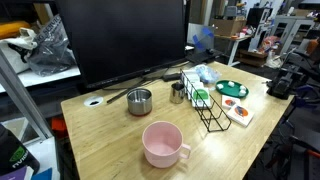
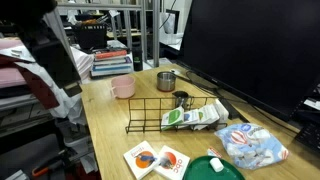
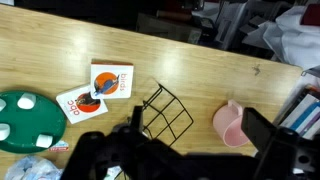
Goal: Pick up one piece of the marshmallow and put it in the pink cup
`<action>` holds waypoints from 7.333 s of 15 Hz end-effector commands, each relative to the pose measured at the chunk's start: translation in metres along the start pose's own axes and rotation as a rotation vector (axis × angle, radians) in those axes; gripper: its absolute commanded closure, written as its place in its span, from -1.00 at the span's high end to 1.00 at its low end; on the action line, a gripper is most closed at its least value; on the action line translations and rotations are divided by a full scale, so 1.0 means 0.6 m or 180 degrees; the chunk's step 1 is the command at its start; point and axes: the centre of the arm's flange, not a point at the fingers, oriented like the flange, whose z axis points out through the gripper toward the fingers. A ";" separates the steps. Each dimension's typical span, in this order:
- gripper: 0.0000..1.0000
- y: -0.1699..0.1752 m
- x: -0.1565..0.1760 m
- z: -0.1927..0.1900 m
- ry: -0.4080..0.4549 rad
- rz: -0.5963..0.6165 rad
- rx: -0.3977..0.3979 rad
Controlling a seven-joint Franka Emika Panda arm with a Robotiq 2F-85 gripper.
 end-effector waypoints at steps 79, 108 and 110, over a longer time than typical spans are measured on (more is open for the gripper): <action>1.00 0.550 0.375 0.394 -0.0524 0.1753 -0.1578; -0.19 0.596 0.366 0.454 -0.0537 0.1543 -0.1029; -0.32 0.598 0.367 0.452 -0.0532 0.1548 -0.1035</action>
